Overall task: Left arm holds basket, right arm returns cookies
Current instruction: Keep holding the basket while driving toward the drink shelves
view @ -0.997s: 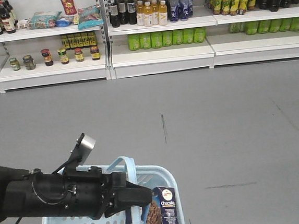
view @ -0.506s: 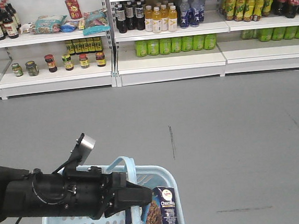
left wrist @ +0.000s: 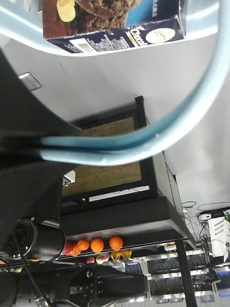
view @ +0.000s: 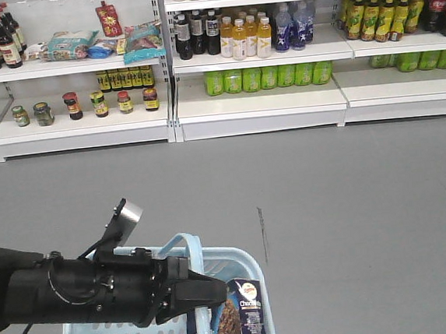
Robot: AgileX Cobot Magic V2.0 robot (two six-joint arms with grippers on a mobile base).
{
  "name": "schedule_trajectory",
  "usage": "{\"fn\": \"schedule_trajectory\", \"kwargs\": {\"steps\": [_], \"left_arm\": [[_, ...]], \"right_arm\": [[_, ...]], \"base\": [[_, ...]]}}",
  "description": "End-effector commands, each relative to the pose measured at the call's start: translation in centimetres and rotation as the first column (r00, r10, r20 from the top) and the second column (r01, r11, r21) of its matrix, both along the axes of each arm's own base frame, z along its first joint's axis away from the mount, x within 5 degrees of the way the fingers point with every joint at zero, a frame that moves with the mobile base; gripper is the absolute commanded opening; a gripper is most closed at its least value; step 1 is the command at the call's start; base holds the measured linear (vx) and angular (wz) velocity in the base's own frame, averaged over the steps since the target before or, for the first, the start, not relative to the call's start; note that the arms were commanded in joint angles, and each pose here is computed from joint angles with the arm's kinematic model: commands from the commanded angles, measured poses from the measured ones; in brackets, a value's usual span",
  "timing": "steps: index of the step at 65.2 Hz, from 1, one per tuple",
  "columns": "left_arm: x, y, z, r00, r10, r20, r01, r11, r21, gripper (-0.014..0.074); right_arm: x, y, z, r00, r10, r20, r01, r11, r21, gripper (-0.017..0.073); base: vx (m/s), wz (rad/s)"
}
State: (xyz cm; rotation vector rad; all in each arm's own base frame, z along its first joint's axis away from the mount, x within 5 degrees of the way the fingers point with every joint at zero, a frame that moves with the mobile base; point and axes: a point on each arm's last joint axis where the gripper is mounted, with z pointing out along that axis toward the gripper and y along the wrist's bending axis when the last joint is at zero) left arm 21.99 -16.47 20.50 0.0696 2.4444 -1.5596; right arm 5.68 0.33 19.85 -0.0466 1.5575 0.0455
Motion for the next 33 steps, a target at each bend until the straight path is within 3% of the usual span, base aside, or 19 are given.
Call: {"fn": "schedule_trajectory", "kwargs": {"steps": [1,33], "left_arm": [[0.00,-0.39,2.67,0.999,0.014,0.041,-0.009,0.991,-0.134,-0.0006],[0.00,-0.39,2.67,0.999,0.014,0.041,-0.009,0.991,-0.134,-0.0006]], "right_arm": [[-0.12,0.01,0.75,0.996,0.002,0.086,-0.002,1.000,-0.005,-0.0008],[-0.12,0.01,0.75,0.996,0.002,0.086,-0.002,1.000,-0.005,-0.0008]], "base": [[0.26,-0.03],[0.25,-0.04]]}}
